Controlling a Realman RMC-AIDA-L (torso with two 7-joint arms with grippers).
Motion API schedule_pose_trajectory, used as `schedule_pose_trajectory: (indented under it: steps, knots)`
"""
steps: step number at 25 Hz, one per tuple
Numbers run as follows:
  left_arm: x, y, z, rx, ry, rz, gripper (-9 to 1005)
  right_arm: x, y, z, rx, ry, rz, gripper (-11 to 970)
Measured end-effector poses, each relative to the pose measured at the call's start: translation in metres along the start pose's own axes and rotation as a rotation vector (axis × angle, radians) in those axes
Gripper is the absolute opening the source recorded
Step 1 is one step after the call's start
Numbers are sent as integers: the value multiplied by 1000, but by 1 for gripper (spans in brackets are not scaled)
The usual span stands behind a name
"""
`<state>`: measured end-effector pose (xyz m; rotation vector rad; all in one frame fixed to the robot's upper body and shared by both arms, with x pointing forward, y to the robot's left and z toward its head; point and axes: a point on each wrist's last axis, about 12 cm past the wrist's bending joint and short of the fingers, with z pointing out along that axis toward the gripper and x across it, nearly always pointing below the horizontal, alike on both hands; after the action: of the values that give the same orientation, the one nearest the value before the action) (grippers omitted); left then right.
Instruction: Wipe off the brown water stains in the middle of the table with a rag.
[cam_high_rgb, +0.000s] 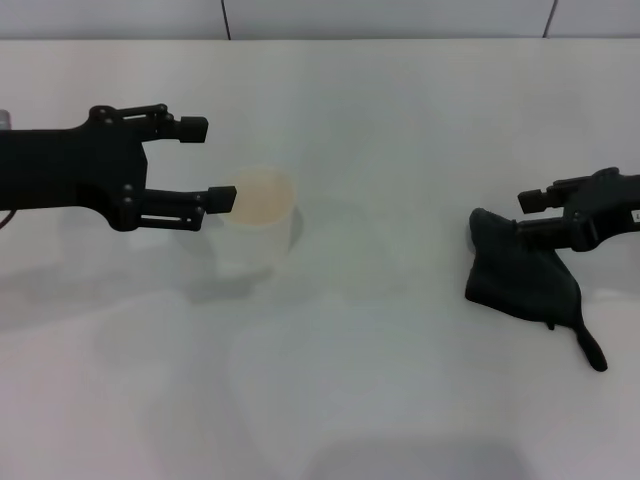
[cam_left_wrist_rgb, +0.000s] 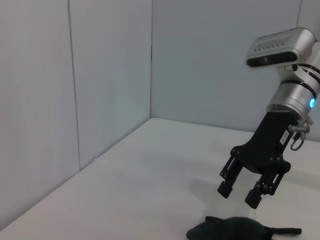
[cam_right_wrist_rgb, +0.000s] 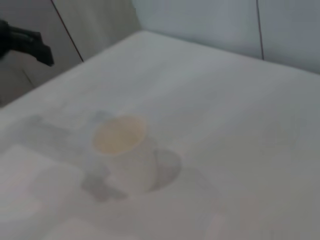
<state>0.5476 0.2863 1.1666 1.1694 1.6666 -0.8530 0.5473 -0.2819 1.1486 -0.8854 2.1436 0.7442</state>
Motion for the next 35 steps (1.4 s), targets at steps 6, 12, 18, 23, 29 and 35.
schedule_pose_trajectory:
  steps: [6,12,18,23,29,35]
  knots:
    - [1,-5,-1,25,-17,13,875,11,1,-6,-89,-101,-28,606]
    - [4,-13,-9,44,-71,8,875,17,6,-7,-137,-115,-90,600]
    - [13,-22,-14,58,-93,-21,875,24,5,-5,-149,-109,-103,597]
    - [17,-28,-13,77,-97,-41,875,26,6,-4,-160,-94,-116,594]
    - [19,-30,-13,80,-92,-47,875,27,8,-3,-171,-81,-116,589]
    - [20,-30,-13,85,-86,-50,875,28,9,-3,-176,-58,-120,589]
